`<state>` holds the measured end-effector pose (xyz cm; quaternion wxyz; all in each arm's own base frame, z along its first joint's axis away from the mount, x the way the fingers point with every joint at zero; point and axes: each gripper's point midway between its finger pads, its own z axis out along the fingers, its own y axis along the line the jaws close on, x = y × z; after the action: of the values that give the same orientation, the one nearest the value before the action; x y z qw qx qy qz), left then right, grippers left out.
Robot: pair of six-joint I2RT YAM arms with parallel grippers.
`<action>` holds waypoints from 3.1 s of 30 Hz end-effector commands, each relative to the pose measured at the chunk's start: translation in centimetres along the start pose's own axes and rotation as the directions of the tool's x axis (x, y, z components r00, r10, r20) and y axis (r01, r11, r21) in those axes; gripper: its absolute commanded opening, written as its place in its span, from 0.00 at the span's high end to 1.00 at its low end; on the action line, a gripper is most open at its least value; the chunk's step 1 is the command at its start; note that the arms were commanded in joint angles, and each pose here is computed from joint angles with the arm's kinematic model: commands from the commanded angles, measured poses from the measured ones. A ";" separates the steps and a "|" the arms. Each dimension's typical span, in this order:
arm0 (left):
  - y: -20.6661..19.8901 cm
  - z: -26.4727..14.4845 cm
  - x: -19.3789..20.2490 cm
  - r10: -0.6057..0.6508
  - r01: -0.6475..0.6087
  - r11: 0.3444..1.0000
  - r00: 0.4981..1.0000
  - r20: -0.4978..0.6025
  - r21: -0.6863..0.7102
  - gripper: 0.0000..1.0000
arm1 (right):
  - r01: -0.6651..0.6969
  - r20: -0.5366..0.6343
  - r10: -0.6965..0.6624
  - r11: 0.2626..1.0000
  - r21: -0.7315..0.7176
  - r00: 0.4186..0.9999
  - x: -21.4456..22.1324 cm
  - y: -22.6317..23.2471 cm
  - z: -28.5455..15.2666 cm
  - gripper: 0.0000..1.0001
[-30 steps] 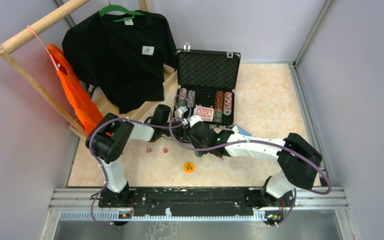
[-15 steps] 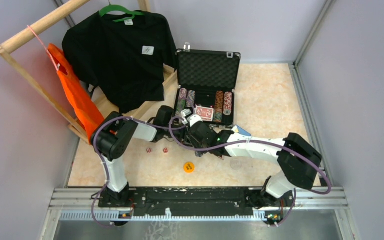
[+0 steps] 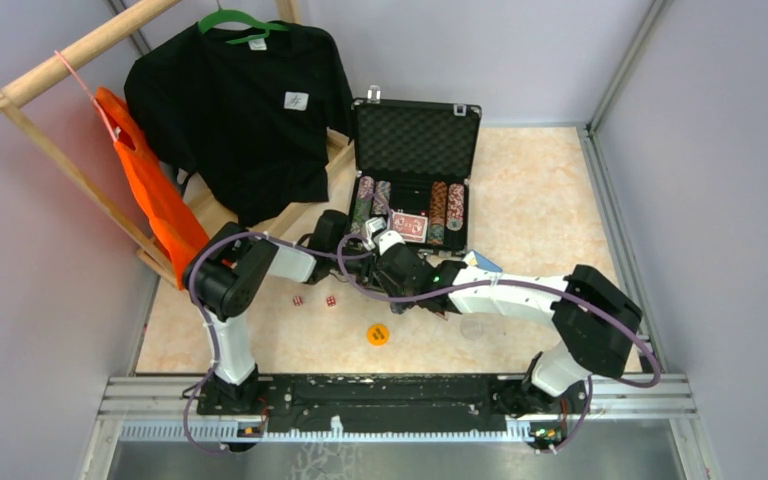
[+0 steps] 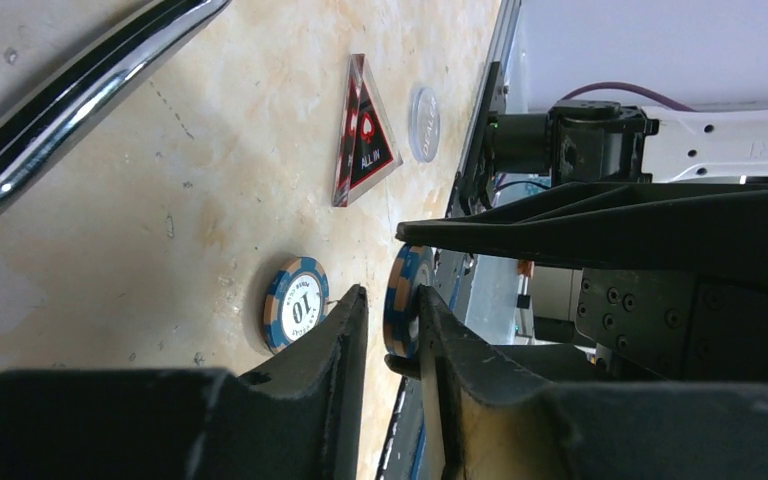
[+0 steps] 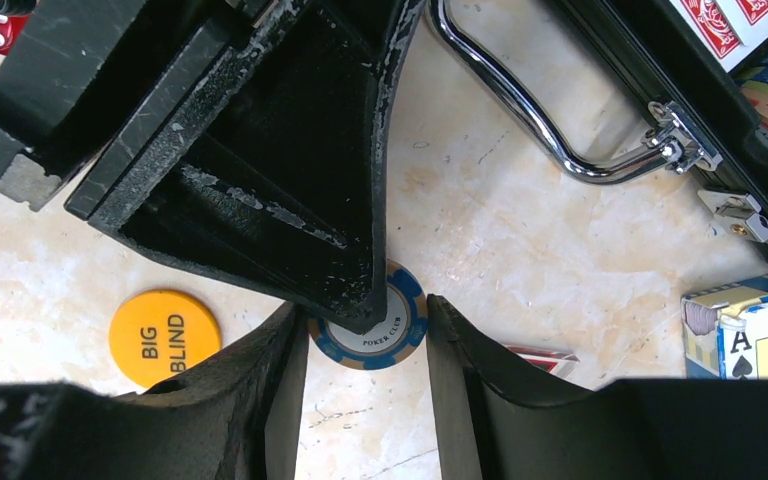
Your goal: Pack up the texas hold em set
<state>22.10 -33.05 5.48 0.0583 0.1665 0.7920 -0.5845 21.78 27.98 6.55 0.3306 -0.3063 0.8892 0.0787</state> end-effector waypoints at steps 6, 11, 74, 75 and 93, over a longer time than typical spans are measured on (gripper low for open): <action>0.5 0.5 0.4 0.005 -0.005 1.000 1.000 -0.017 -0.003 1.00 | -0.015 0.084 0.015 1.000 -0.008 0.996 -2.3 0.3 0.0 0.67; 0.5 0.5 0.3 0.009 -0.009 1.000 1.000 -0.014 -0.008 1.00 | -0.017 0.081 0.018 1.000 -0.008 0.997 -2.1 0.3 0.1 0.67; 3.5 -7.3 -17.5 0.945 -0.953 0.276 0.293 -0.143 -0.128 1.00 | -0.101 0.552 0.214 0.969 -0.228 0.806 -9.2 -7.5 -6.8 0.41; 3.8 -7.3 -17.5 0.942 -0.951 0.278 0.297 -0.155 -0.133 1.00 | -0.100 0.554 0.213 0.969 -0.227 0.805 -9.2 -7.5 -6.8 0.40; 7.9 -6.6 -20.6 0.907 -0.937 0.298 0.337 -0.253 -0.182 1.00 | -0.107 0.548 0.211 0.971 -0.216 0.809 -8.8 -7.8 -6.7 0.41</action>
<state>44.03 -28.87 7.39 0.3773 0.6006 0.6264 -0.3232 27.56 24.08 17.08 0.5283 -0.2267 0.7717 0.2719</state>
